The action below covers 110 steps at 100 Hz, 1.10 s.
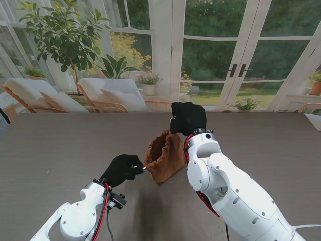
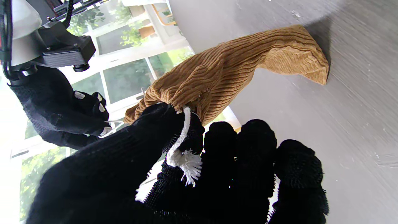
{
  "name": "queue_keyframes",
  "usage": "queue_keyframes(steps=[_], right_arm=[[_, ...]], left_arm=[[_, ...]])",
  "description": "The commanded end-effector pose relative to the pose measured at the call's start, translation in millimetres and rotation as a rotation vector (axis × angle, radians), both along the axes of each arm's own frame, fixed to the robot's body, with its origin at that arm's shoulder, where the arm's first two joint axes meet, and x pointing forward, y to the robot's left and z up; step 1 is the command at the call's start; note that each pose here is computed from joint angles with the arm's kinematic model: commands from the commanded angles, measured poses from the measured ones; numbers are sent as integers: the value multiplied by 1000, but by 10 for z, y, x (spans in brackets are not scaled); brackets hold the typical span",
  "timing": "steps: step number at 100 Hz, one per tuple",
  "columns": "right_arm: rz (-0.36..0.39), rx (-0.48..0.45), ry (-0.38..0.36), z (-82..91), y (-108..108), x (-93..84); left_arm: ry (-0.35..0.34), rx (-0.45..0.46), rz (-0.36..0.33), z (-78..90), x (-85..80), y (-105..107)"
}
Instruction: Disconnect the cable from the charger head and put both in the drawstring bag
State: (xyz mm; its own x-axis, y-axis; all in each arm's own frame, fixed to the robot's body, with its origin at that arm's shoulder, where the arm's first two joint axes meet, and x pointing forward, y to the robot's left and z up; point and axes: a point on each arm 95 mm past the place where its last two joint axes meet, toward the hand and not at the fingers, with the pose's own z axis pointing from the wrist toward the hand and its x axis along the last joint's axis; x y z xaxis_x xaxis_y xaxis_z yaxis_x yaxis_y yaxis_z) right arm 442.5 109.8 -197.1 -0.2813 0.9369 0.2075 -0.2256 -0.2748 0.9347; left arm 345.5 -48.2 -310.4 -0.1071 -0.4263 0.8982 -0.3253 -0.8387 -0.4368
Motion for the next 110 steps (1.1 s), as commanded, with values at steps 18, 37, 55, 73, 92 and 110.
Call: queue_keyframes(steps=[18, 37, 55, 73, 92, 110], right_arm=[[40, -39, 24, 20, -94, 90], [91, -59, 42, 19, -125, 138], [144, -80, 65, 11, -165, 205], [182, -113, 82, 14, -206, 271], [207, -142, 94, 14, -229, 323], [241, -170, 109, 2, -241, 367]], left_arm=[[13, -74, -21, 38, -22, 4], [9, -123, -30, 74, -31, 15], [-12, -145, -37, 114, -46, 49], [-25, -198, -33, 169, -56, 85], [-40, -238, -33, 219, -68, 110], [-55, -277, -34, 264, -72, 132]])
